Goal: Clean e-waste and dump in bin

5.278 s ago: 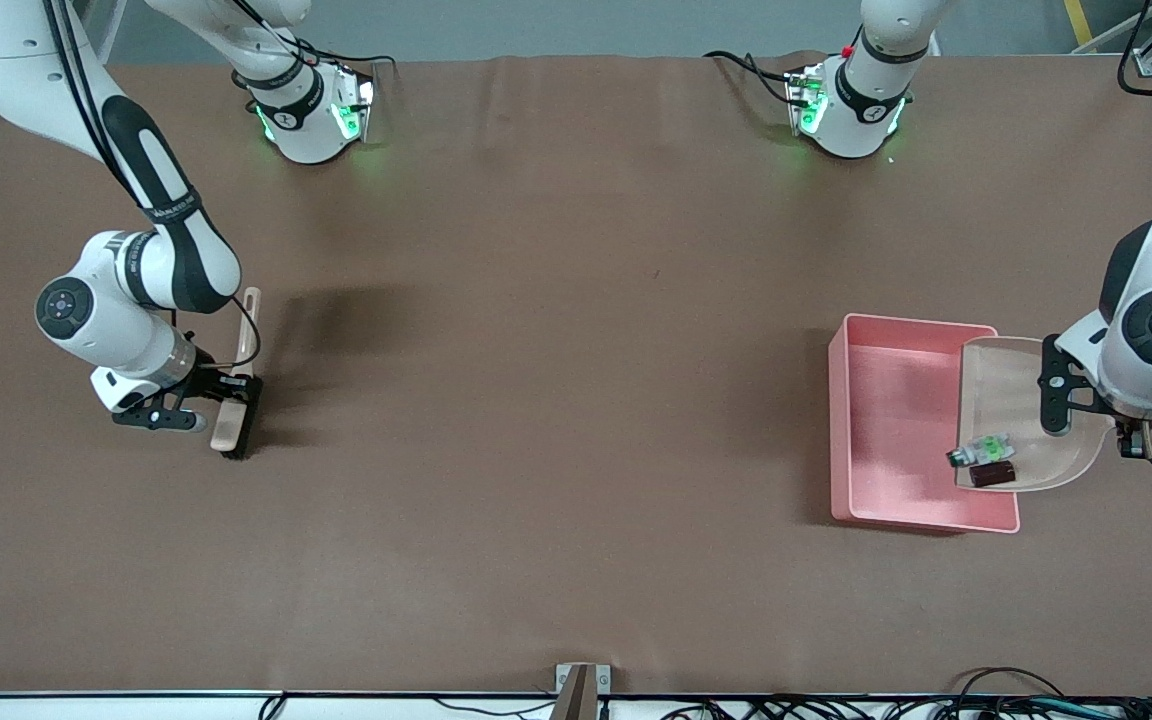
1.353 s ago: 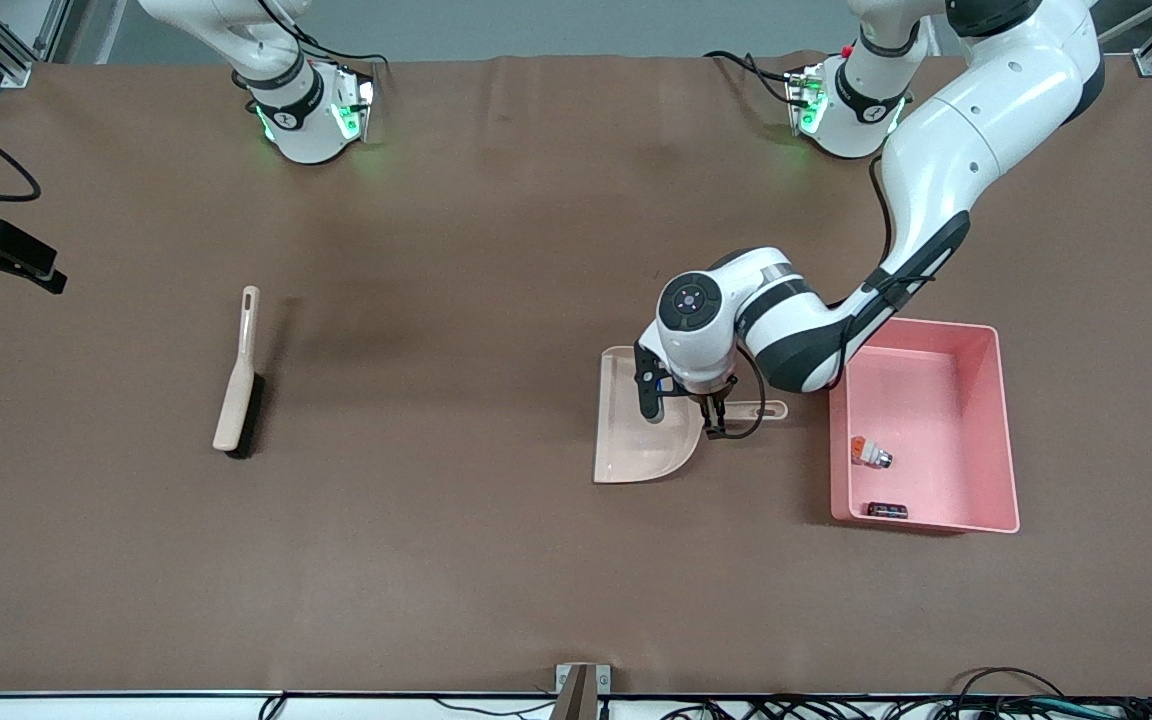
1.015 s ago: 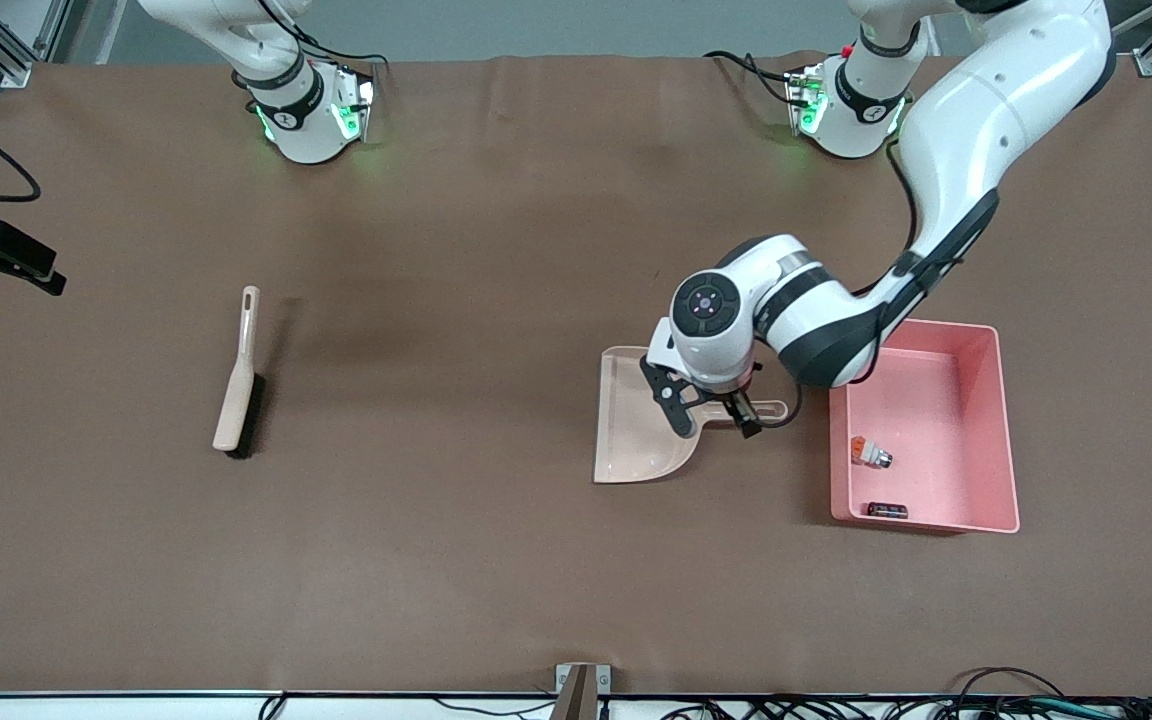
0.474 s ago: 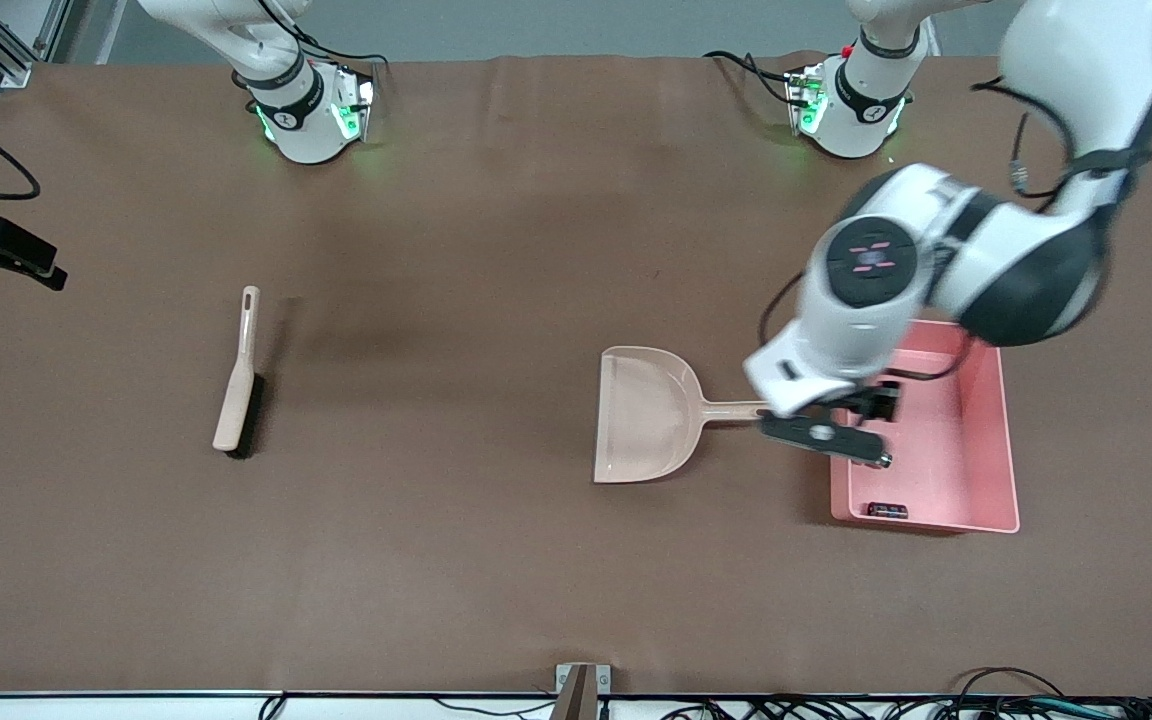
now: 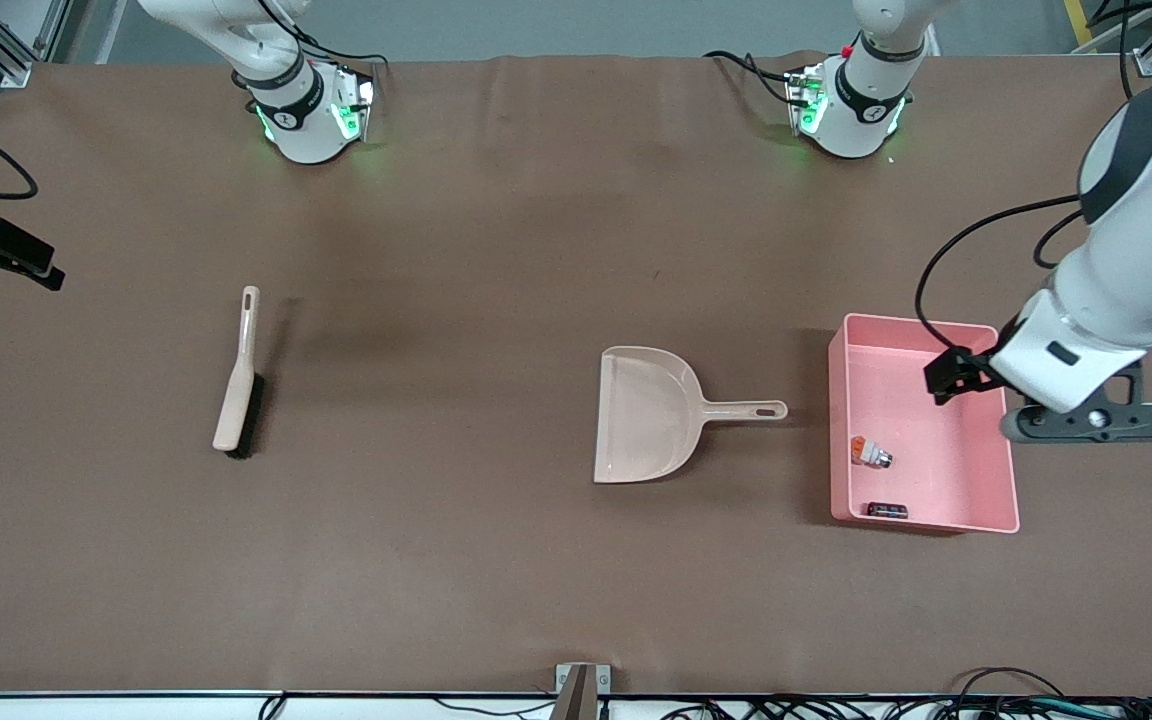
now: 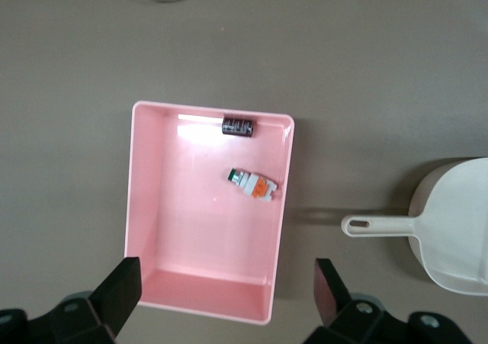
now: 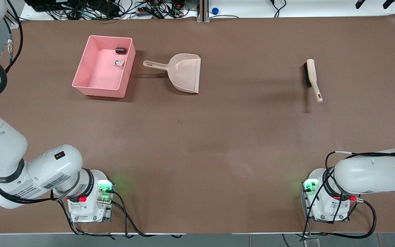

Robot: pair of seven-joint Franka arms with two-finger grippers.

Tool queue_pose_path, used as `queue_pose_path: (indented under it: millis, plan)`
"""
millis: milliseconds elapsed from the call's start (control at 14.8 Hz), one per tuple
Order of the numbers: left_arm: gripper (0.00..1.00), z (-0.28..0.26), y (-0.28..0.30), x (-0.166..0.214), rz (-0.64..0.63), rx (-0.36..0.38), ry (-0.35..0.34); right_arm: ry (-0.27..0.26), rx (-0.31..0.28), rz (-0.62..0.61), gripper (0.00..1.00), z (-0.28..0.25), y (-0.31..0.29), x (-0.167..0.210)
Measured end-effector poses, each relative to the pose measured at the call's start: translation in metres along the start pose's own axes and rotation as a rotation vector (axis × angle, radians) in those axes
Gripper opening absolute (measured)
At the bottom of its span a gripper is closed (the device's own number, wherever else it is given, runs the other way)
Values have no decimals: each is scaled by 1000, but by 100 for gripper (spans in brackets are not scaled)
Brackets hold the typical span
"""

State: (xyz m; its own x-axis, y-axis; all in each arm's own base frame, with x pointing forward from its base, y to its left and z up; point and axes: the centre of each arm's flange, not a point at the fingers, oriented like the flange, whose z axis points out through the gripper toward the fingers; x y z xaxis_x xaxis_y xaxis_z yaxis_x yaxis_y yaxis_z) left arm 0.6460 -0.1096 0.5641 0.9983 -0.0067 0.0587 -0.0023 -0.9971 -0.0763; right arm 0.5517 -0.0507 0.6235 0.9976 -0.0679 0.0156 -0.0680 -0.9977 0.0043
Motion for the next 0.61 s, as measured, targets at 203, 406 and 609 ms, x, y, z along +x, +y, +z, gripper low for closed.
queue_pose_path:
  millis: [203,406,609]
  plan:
    - [100,-21,-18,-9,-13,-18,-13,0,0,0,100,0,0,0]
    - [100,-49,-43,-25,15,-35,-5,-1,0,1,100,0,0,0]
    - [100,-67,-61,-53,4,-68,-10,-1,0,1,100,0,1,0]
